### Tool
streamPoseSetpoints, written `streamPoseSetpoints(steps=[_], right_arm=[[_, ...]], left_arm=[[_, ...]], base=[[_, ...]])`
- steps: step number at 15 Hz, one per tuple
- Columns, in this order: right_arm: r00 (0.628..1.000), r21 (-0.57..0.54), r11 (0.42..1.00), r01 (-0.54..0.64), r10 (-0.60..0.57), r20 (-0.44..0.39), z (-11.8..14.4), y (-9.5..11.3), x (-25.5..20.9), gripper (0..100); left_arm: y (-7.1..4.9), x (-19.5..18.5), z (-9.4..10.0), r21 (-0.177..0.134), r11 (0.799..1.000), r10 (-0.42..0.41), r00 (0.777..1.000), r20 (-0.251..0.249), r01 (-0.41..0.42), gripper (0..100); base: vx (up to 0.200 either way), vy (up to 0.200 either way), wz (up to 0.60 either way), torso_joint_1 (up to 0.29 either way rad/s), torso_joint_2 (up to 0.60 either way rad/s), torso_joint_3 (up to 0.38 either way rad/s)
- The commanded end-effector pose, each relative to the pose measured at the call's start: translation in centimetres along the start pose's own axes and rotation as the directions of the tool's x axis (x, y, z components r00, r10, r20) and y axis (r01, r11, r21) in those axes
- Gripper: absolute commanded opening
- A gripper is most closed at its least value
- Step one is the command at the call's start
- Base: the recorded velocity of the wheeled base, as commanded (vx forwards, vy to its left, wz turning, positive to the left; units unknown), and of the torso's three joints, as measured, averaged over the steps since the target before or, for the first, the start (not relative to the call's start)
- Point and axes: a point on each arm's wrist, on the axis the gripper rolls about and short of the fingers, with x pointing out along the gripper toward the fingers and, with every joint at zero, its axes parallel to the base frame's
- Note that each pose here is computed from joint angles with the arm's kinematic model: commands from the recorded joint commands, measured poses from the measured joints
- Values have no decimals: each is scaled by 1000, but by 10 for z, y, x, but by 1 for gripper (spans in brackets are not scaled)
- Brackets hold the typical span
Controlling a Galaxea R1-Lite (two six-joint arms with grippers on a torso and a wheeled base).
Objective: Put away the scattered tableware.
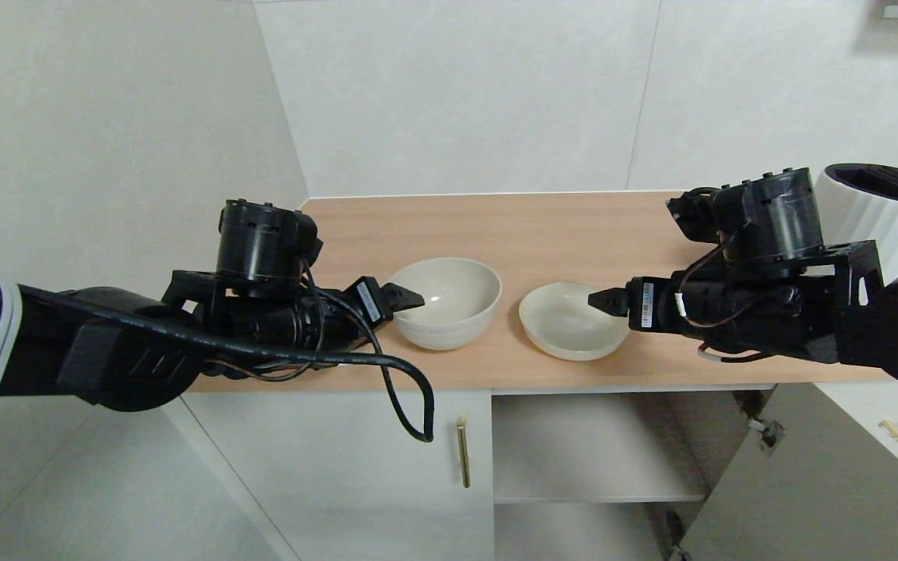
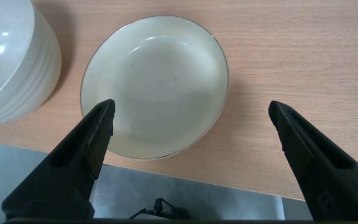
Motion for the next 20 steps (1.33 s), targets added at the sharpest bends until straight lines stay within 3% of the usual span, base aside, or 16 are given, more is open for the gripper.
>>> streamPoseSetpoints(steps=[1, 7, 12, 20], right_arm=[[1000, 0, 1000, -2, 2, 2, 0, 1, -1, 100], [1000, 0, 1000, 3, -3, 2, 0, 0, 0, 100], [992, -14, 992, 127, -127, 9, -6, 1, 21, 100], [983, -30, 983, 180, -180, -20, -16, 0, 41, 100]], left_arm=[[-1, -1, 1, 0, 1000, -4, 1000, 4, 4, 0], [-2, -3, 1, 0, 1000, -9, 1000, 7, 9, 0], [-2, -4, 2, 0, 1000, -11, 1000, 11, 11, 0], [-2, -4, 2, 0, 1000, -11, 1000, 11, 11, 0]], base=[[0, 0, 0, 0, 0, 0], [0, 0, 0, 0, 0, 0], [0, 0, 0, 0, 0, 0], [0, 0, 0, 0, 0, 0]])
